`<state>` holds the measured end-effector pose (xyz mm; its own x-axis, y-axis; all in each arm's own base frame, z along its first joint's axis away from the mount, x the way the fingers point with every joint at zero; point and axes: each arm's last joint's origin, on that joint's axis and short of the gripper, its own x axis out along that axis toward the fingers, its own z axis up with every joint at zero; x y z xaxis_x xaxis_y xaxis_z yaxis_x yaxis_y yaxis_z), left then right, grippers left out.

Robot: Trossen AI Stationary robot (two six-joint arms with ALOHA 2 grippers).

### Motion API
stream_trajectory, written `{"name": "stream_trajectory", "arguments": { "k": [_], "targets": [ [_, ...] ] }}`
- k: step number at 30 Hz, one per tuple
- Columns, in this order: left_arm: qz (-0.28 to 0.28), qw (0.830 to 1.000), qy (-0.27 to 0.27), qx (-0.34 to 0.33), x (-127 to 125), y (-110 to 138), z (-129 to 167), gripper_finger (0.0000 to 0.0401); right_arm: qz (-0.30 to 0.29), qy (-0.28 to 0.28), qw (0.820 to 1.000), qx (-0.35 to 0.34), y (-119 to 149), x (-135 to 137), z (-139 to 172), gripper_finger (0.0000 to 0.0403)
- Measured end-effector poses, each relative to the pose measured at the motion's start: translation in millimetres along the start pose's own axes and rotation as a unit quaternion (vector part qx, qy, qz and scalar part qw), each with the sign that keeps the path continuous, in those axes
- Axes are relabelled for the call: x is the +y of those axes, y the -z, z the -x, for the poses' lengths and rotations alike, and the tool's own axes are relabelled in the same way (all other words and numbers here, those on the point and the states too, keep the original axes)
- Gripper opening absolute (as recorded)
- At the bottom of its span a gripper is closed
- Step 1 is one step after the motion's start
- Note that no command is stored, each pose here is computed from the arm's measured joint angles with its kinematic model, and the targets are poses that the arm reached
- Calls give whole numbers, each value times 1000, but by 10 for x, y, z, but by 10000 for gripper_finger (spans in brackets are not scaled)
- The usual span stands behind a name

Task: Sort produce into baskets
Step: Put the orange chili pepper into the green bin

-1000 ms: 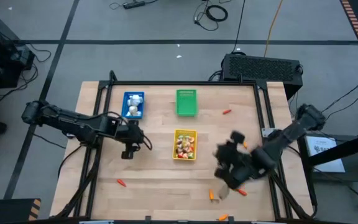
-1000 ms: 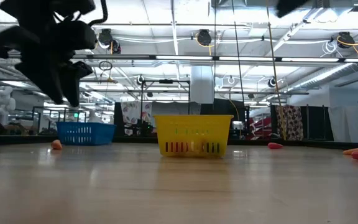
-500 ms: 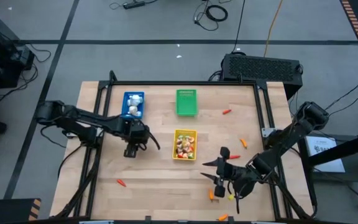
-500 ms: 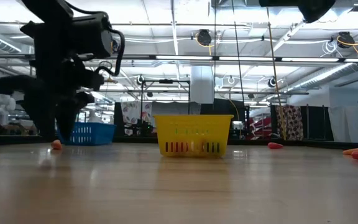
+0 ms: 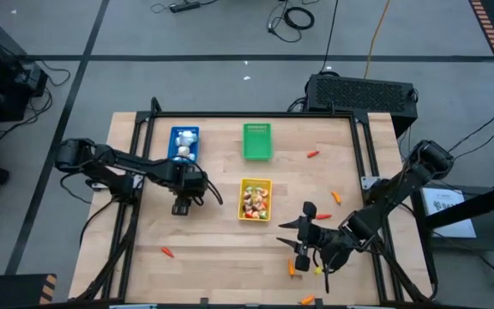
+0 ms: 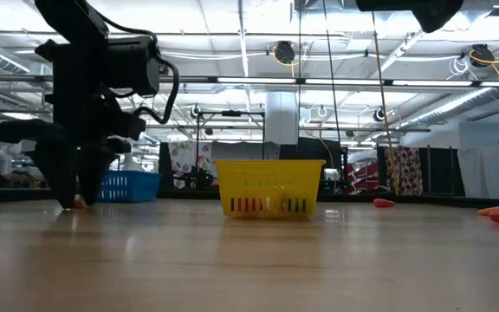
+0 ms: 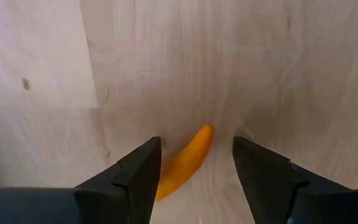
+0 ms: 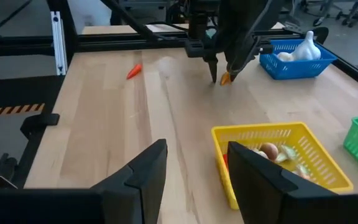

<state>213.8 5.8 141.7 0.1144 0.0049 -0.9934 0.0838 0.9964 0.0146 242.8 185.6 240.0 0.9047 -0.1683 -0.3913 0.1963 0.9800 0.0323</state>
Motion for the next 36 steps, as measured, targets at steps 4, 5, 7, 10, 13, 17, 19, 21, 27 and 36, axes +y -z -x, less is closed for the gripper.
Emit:
{"name": "stream_trajectory", "arguments": {
  "k": [4,5,7,10,13,17,19,21,27,36],
  "targets": [
    [0,1000,2,9,-1,-16,-44,206,-2,0,1000,0,2,2,1,160],
    [0,1000,2,9,-1,-16,-43,203,-1,0,1000,0,1,2,1,160],
    [3,1000,0,10,-1,-16,-45,188,-1,0,1000,0,1,2,1,160],
    [7,1000,-1,10,-2,-15,-45,149,-1,0,1000,0,1,2,1,160],
    [9,1000,-8,11,2,-15,-49,96,-1,0,1000,0,1,2,1,160],
    [13,1000,-26,10,12,-10,-40,21,-3,0,1000,0,1,2,1,160],
    [13,999,-30,9,15,-10,-36,9,-3,0,1000,0,0,3,1,160],
    [13,999,-35,8,18,-9,-30,11,-3,0,1000,0,0,2,1,160],
    [16,998,-46,-33,41,-125,133,3,-7,-1,1000,0,0,3,1,160],
    [31,959,-84,-268,155,-734,718,4,-6,-2,1000,1,0,4,1,160]
  ]
}}
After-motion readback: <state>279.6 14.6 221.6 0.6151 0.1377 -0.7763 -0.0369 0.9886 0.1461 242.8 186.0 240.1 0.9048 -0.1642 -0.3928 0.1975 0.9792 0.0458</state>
